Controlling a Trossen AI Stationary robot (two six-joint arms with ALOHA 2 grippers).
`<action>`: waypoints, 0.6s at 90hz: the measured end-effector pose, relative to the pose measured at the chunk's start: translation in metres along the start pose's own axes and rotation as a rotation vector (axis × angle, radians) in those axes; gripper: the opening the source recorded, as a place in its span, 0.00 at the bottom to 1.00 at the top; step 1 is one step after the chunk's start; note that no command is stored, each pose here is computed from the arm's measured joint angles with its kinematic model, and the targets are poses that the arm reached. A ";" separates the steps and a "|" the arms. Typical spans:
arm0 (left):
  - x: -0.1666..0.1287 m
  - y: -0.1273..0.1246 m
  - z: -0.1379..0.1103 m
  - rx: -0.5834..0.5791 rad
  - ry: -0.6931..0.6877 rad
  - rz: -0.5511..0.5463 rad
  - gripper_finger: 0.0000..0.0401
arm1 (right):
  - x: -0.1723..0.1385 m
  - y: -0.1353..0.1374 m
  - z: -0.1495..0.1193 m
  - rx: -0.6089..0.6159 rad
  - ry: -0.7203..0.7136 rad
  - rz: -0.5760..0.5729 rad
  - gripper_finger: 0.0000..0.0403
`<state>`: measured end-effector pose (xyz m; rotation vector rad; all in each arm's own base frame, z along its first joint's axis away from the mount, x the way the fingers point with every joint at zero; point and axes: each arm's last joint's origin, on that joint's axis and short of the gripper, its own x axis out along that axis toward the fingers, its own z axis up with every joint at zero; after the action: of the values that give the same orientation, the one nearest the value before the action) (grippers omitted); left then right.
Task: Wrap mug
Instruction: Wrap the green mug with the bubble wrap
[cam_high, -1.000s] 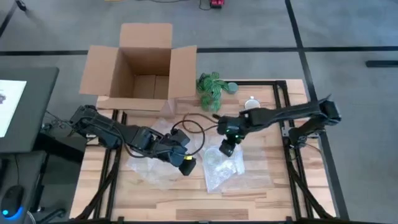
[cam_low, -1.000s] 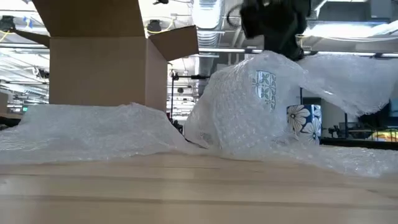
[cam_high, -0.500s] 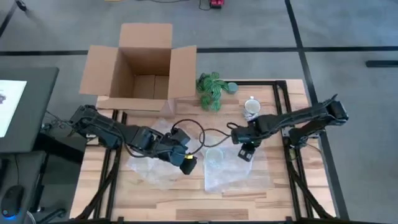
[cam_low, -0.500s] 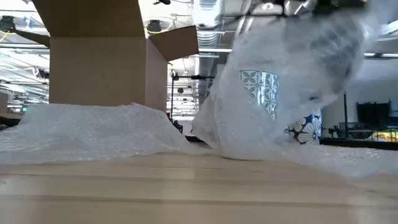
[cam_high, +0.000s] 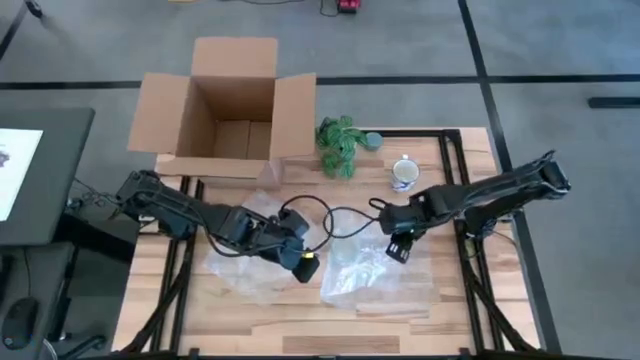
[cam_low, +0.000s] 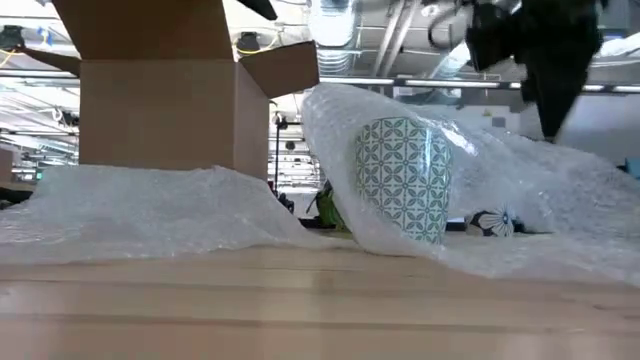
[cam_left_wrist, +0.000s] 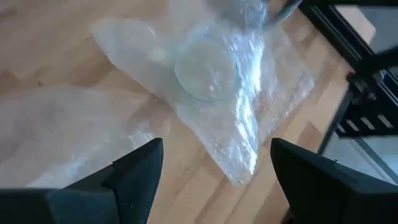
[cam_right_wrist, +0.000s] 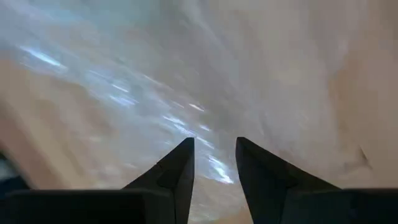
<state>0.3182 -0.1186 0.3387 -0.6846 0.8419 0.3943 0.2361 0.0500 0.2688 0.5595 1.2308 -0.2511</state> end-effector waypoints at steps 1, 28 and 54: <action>0.000 0.000 0.000 0.002 0.010 -0.007 0.69 | -0.001 0.001 0.001 0.001 -0.014 0.011 0.27; 0.043 -0.018 -0.020 0.169 0.231 -0.206 0.69 | 0.043 -0.021 0.011 0.141 -0.047 -0.103 0.27; 0.100 -0.017 -0.042 0.214 0.367 -0.112 0.69 | 0.076 -0.023 -0.013 0.147 0.189 -0.164 0.27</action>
<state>0.3664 -0.1541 0.2462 -0.6093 1.1682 0.0735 0.2398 0.0466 0.1882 0.6197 1.4525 -0.4375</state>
